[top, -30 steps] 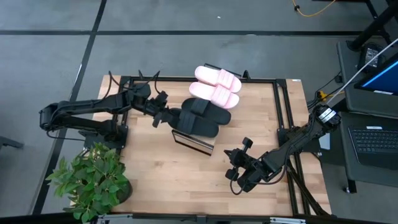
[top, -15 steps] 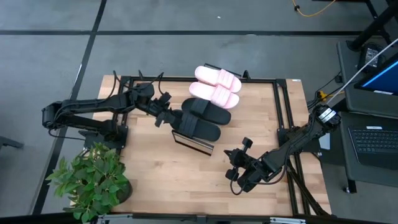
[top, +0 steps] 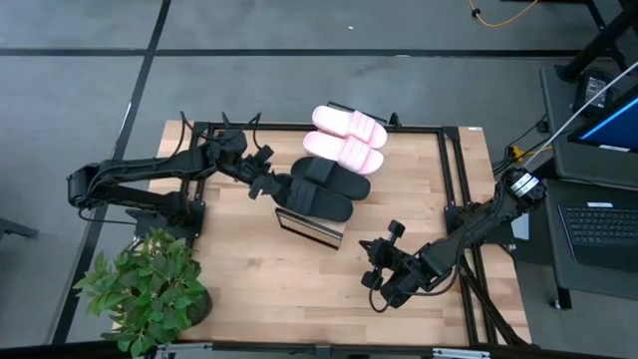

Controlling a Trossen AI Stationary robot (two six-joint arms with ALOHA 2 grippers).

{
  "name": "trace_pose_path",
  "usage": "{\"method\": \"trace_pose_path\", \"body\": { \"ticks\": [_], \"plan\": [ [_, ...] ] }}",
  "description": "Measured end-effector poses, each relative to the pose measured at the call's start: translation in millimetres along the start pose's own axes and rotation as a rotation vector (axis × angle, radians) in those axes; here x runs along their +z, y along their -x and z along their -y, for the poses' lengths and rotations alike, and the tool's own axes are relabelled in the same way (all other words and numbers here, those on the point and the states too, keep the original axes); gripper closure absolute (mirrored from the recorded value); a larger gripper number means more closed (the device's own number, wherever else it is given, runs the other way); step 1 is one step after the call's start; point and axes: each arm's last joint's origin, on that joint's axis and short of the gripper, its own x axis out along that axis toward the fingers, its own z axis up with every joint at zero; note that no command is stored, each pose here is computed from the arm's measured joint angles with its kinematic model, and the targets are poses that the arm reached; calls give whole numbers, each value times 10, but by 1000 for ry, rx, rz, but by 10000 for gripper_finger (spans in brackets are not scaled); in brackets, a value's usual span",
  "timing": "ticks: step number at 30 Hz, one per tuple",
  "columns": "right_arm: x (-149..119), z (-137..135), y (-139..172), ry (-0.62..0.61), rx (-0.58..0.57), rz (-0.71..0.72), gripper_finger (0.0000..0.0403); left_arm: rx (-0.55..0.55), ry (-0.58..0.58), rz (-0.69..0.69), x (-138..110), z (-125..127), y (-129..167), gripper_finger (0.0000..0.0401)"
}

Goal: Pick and place slides into the shelf
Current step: Put the black slide on the shelf

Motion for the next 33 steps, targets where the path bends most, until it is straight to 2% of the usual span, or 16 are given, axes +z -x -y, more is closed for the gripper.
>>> {"method": "trace_pose_path", "body": {
  "ticks": [10, 20, 28, 33],
  "plan": [
    [0, 0, 0, 0, 0, 0, 399, -10, 35, -26, -8, -24, -29, 401],
    [0, 1, 0, 3, 0, -1, 399, -2, 116, -128, -41, -229, -238, 401],
    [-3, 1, 0, 6, -1, -2, 399, -48, 84, -108, -5, -195, -245, 400],
    [-3, 1, 0, 6, -1, -2, 399, -53, 80, -108, -5, -187, -241, 379]
  ]
}}
